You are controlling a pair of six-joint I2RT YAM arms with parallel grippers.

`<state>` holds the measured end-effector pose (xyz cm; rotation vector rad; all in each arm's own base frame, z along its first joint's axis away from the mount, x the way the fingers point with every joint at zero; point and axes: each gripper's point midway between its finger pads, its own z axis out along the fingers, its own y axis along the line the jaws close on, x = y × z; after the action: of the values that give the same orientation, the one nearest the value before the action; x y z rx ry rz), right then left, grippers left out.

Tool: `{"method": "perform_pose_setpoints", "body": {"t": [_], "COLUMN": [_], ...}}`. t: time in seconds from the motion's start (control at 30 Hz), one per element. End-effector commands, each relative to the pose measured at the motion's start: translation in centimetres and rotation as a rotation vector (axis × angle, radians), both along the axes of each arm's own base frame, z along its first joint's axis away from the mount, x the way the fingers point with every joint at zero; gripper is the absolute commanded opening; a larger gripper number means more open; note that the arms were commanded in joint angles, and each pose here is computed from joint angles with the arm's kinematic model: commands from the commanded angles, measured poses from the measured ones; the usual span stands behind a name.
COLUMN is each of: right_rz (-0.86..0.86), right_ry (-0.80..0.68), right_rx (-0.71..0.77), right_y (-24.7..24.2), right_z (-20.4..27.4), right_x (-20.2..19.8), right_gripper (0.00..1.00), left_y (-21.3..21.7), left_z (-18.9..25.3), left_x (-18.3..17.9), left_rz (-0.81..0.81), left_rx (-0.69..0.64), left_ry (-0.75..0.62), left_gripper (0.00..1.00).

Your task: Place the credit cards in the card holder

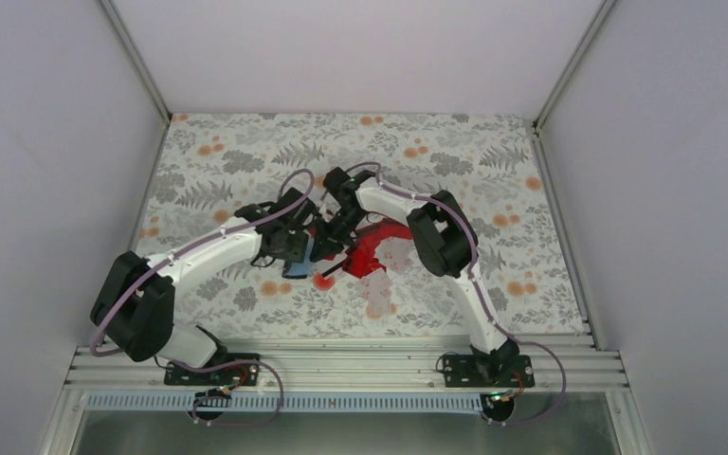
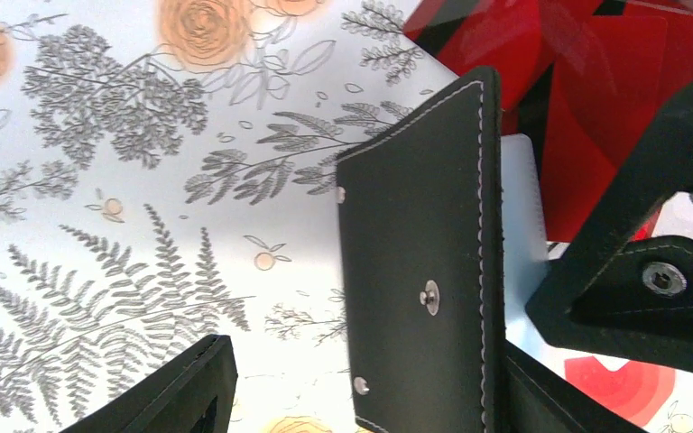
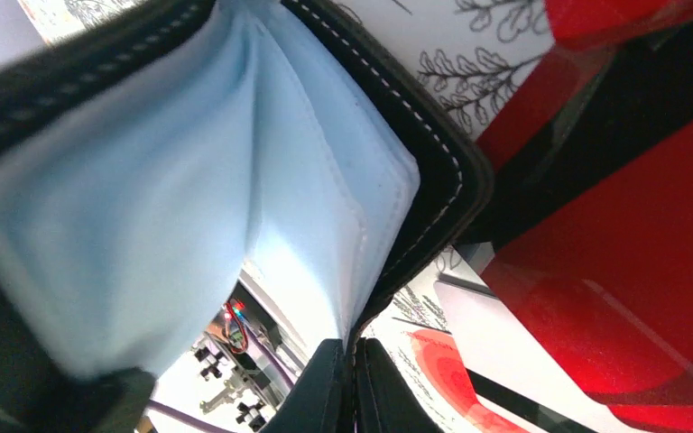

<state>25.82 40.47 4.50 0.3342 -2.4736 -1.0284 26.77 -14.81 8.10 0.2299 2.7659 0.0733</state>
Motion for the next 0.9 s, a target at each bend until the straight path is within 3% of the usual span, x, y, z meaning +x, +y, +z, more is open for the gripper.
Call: {"method": "perform_pose_setpoints", "body": {"t": [0.0, 0.13, 0.43, 0.57, 0.87], "right_rz": [0.009, 0.011, 0.014, 0.012, 0.007], "right_ry": [-0.012, -0.011, -0.027, -0.024, -0.058], "right_rx": [0.008, 0.010, 0.007, 0.000, -0.039], "right_y": [-0.4, -0.4, -0.7, -1.1, -1.8], "right_z": [1.5, 1.4, 0.6, -0.3, -1.5], "right_x": [-0.4, -0.4, -0.2, -0.2, 0.6], "right_gripper": [0.04, 0.04, 0.04, 0.04, 0.04], "left_y": [1.1, 2.4, 5.2, 4.3, 5.8], "left_z": [1.8, 0.8, -1.4, -1.5, -2.8], "left_x": [0.5, 0.6, 0.4, 0.5, 0.5], "left_rz": [0.054, 0.093, 0.209, 0.187, 0.283], "left_rx": [-0.002, 0.016, -0.073, -0.143, -0.145], "left_ry": [-0.051, -0.031, 0.038, 0.043, 0.105], "left_gripper": [0.66, 0.64, 0.62, 0.61, 0.61]}}
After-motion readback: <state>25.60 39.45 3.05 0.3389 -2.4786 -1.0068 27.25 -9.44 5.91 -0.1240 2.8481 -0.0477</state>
